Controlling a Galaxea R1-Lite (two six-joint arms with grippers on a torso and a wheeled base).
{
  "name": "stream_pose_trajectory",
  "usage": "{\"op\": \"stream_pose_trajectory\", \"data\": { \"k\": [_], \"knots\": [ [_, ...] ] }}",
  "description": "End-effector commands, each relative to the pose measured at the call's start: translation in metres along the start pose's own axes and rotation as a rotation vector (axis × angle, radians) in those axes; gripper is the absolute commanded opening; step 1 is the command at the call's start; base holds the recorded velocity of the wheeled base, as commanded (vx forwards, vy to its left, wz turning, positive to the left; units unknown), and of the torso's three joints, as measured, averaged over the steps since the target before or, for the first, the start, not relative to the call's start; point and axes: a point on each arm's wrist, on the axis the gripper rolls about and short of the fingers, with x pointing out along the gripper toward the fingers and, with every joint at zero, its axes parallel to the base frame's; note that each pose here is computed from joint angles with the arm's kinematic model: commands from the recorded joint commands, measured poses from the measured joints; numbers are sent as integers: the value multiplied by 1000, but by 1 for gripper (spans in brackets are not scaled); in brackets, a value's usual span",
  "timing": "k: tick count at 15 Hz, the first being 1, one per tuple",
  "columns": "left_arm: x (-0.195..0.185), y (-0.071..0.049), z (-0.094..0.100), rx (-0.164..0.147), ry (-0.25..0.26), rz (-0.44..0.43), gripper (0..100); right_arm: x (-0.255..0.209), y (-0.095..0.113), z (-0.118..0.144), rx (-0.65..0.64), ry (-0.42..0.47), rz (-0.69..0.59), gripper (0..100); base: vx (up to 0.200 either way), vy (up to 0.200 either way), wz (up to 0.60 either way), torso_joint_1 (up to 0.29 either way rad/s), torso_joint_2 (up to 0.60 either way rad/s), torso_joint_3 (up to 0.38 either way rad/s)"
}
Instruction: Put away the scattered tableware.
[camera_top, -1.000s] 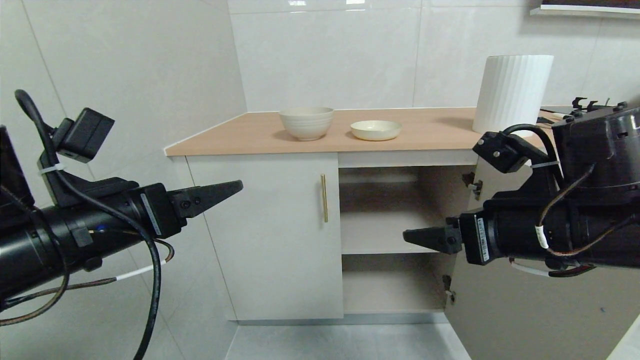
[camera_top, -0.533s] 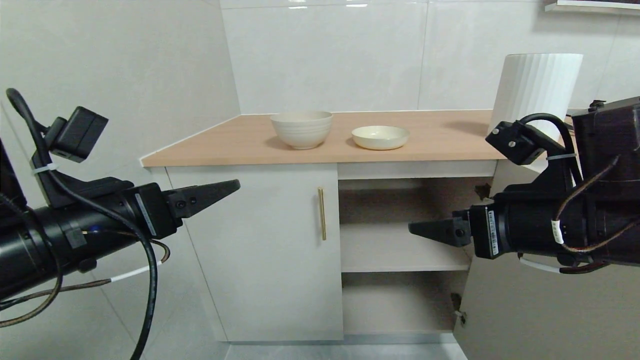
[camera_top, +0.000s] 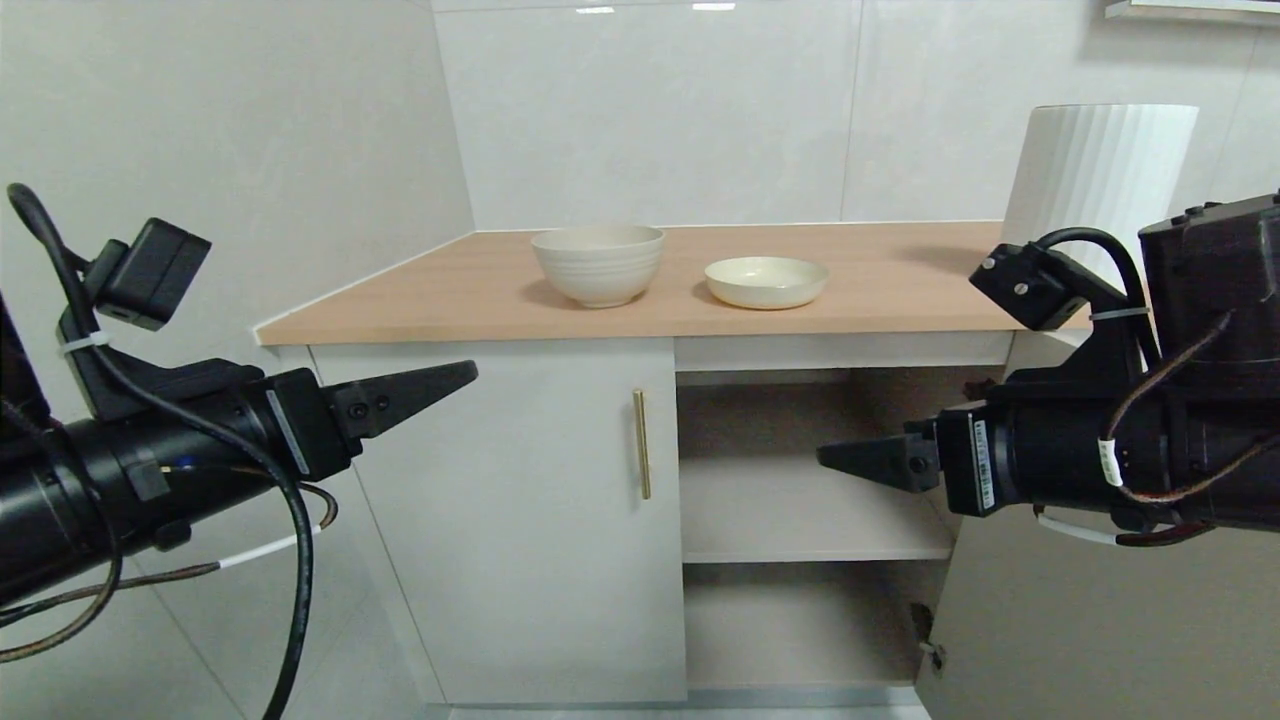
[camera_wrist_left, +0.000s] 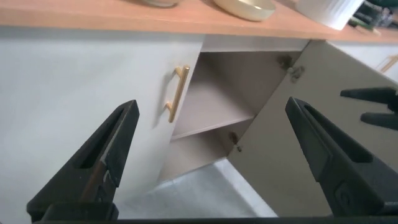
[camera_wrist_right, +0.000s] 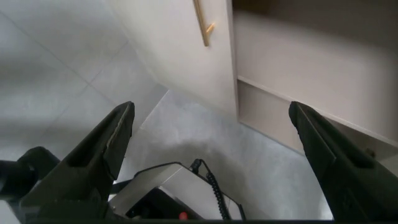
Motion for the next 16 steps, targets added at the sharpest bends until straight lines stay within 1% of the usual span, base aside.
{"op": "stream_pose_trajectory", "data": {
  "k": [1,2,3,4,5,6,7,9,11,14,16],
  "knots": [
    [-3,-1,1,-5,-9,-6,100,0,0,0,0,1,0,100,0,200,0,-7,2,2],
    [-3,-1,1,-2,-9,-6,100,0,0,0,0,3,0,100,0,200,0,2,2,2],
    [-5,-1,-1,20,-5,-4,100,-1,0,0,0,1,4,100,0,0,0,0,0,0],
    [-7,-1,-3,52,-4,-2,100,-2,0,1,0,-4,5,100,0,0,0,0,0,0],
    [-7,-1,-3,67,-3,-2,100,-2,0,1,1,-7,5,100,0,0,0,0,0,0],
    [-8,-1,-5,92,2,-3,100,-6,1,2,11,-18,12,100,0,0,0,0,0,0],
    [-9,-2,-5,97,2,-10,100,-8,2,4,31,-28,16,100,0,0,0,0,0,0],
    [-9,-5,-5,96,1,-21,100,-15,3,8,36,-50,20,100,0,0,0,0,0,0],
    [-9,-5,-5,95,1,-21,100,-17,3,9,40,-55,22,100,0,0,0,0,0,0],
    [-12,-6,-4,103,-6,-28,100,-22,4,10,38,-68,24,100,0,0,0,0,0,0],
    [-13,-7,-3,103,-10,-31,100,-30,4,11,38,-86,33,100,200,0,0,-2,0,2]
  ]
}}
